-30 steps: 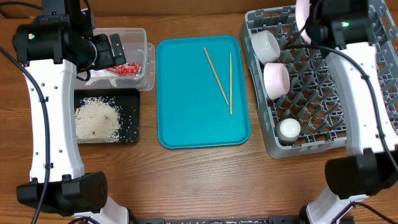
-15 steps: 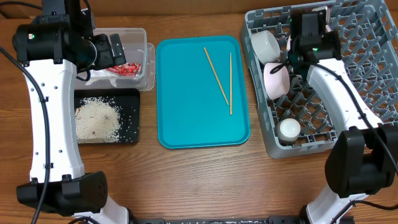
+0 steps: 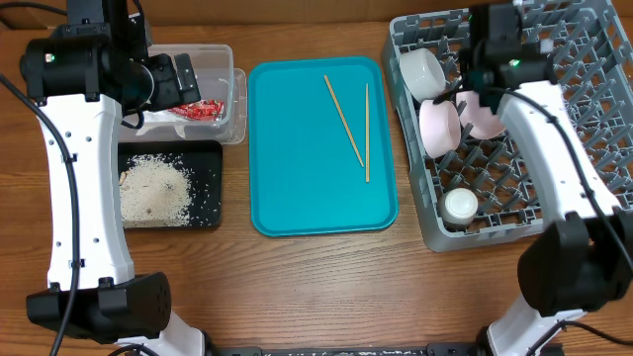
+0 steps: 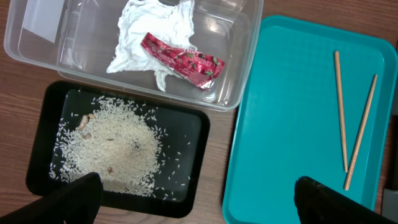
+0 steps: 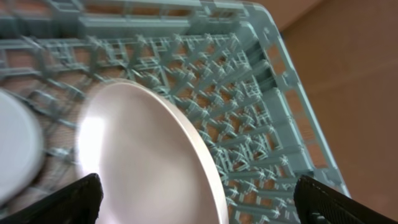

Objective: Sort waste into correct bins and load items into the dishwasher
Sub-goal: 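Lift the white plate with the right gripper and stand it in the rack, then grasp one wooden chopstick on the teal tray with the right gripper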

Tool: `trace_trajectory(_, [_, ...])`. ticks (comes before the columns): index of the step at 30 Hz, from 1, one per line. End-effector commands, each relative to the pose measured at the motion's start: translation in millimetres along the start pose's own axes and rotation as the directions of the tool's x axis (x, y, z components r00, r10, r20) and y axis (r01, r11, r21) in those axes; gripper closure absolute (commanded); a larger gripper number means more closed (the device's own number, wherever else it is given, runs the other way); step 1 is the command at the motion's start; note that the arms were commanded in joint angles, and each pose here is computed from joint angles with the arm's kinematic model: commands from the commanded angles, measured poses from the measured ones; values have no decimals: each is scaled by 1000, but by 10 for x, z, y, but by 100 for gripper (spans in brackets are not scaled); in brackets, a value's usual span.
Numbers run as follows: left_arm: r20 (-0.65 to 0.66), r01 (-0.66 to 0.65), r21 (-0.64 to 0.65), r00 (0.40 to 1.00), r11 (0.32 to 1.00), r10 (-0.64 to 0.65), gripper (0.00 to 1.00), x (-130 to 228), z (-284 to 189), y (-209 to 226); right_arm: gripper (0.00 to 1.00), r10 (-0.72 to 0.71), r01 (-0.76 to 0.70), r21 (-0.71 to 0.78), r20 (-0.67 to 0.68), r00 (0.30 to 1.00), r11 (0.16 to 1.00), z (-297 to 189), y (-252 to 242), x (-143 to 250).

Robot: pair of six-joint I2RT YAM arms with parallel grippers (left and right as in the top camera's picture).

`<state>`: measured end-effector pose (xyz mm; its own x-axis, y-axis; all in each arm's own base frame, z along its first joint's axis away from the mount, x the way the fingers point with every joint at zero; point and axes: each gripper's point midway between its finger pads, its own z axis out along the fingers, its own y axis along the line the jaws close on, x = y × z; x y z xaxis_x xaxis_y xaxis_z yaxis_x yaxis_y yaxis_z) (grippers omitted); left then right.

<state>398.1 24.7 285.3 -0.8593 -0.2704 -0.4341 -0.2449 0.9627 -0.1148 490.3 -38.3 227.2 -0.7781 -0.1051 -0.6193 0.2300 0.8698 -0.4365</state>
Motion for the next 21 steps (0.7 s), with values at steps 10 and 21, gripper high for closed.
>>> trace_trajectory(10, [10,0,-4,1000,1000,0,0,-21,-22,2,30,150,120,-907,195,969,405,-1800,1190,-624])
trace_trajectory(21, [10,0,-4,1000,1000,0,0,-21,-22,2,31,-46,-43,-784,-91,995,619,-847,2488,179])
